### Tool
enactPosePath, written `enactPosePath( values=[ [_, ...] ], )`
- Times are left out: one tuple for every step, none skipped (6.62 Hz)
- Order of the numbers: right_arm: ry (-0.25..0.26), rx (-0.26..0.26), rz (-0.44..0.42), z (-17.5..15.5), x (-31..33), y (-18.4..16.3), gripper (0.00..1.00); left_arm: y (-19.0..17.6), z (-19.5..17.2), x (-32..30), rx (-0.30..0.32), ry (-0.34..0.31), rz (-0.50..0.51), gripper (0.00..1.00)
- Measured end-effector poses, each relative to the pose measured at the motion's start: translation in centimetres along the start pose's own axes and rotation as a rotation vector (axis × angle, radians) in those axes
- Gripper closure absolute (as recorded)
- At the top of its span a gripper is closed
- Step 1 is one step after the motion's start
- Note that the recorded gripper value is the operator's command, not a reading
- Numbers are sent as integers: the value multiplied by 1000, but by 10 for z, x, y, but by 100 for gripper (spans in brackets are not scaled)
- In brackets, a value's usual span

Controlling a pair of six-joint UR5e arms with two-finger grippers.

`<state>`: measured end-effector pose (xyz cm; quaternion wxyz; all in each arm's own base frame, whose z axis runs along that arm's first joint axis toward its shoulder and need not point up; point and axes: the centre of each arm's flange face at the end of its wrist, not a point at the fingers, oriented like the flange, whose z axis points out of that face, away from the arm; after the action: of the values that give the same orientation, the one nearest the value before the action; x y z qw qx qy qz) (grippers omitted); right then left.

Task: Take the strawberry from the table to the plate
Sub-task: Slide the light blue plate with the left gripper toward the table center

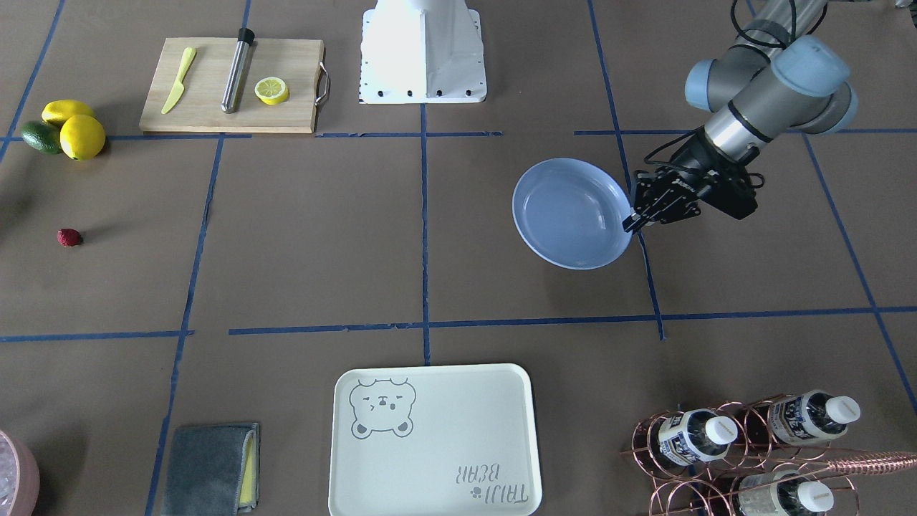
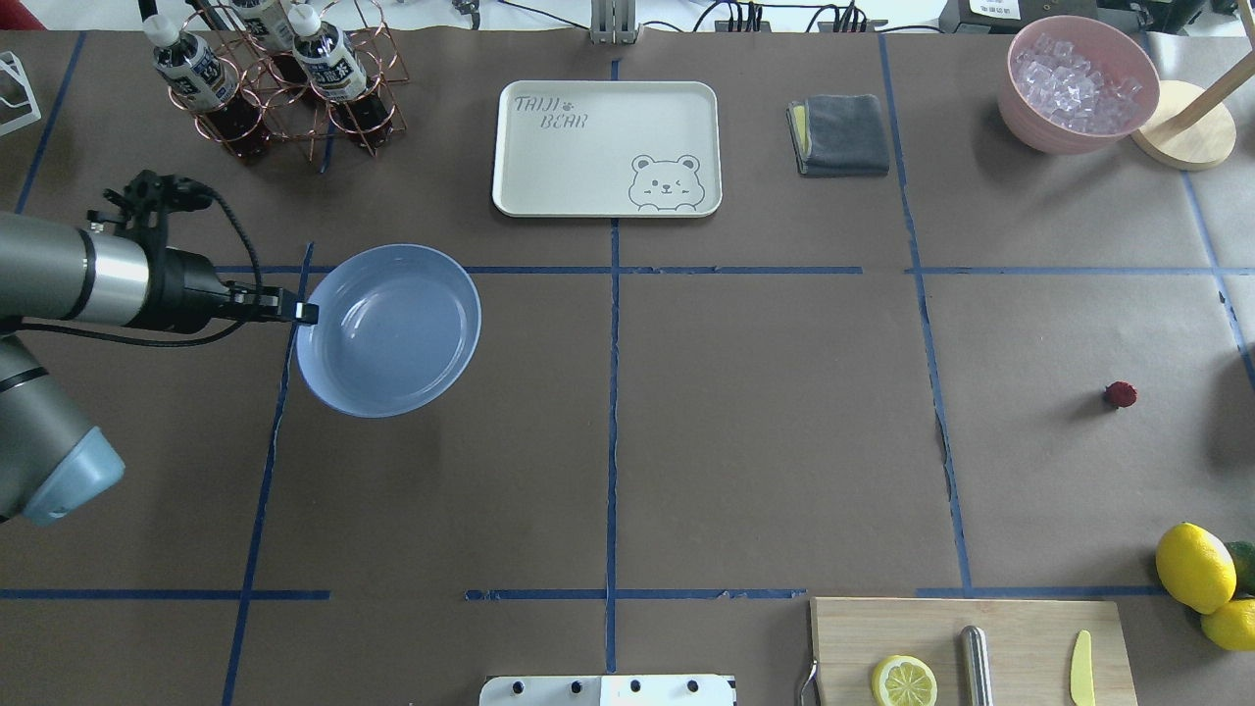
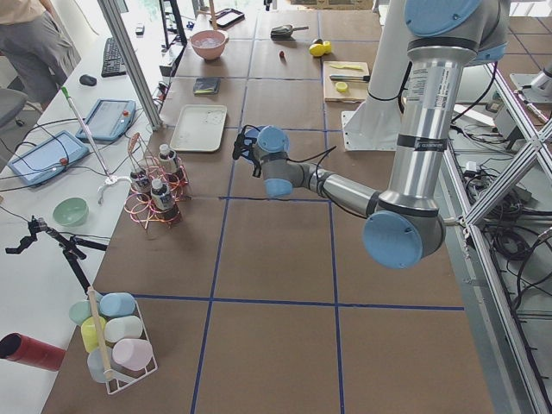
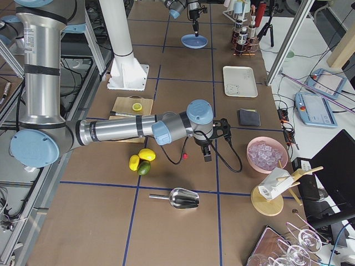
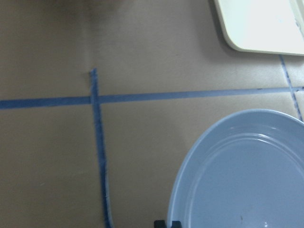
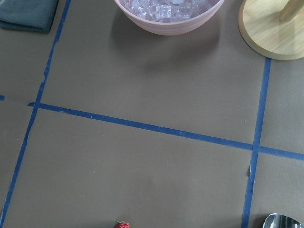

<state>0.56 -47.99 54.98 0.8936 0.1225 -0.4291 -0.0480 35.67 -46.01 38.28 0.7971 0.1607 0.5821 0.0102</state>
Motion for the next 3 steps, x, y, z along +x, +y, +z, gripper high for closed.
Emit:
enactPosePath(
  values=[
    [0,-1,1,0,0,0,0,6,43,58,0,-2,-23,100],
    [0,-3,3,1,2,0,0,22,86,108,2,-7,-39,100],
    [0,-5,5,2,3,1,0,43,121,136,4,-21,-40,100]
  ],
)
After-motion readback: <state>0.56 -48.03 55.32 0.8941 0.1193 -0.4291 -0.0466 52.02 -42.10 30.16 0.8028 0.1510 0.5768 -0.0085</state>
